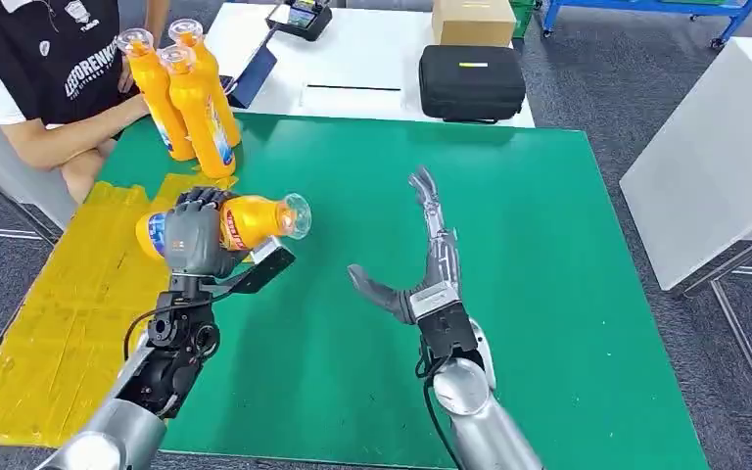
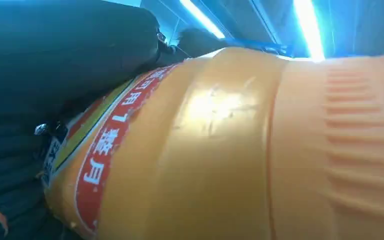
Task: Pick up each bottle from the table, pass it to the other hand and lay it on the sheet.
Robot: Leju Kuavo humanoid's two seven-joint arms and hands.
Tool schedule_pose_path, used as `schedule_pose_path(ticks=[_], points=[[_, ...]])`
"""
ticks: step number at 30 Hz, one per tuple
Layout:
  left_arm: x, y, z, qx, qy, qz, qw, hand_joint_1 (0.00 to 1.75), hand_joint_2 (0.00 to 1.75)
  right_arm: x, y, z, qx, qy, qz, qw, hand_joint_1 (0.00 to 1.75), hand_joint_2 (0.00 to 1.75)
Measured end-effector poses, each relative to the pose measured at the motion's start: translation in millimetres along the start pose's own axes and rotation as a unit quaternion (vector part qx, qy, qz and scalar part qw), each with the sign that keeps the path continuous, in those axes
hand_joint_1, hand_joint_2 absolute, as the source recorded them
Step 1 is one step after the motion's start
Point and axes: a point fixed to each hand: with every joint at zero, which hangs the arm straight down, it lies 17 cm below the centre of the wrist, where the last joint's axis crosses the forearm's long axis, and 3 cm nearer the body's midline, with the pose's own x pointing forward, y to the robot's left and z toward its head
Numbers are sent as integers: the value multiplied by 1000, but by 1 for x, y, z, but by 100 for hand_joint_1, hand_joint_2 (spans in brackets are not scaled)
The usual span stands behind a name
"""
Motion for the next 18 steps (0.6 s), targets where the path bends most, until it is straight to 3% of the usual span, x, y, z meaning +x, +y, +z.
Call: schedule_pose_path(ticks=[5, 11, 18], points=[[-8, -34, 13, -69, -3, -54, 996, 175, 175, 1, 3, -1, 7, -2, -5, 1000, 0, 175], [-36, -77, 34, -178, 31, -76, 981, 175, 175, 3, 5, -2, 13, -5, 2, 1000, 0, 175], [-60, -90, 47, -219, 46, -85, 971, 175, 175, 3, 7, -3, 18, -4, 4, 1000, 0, 175]])
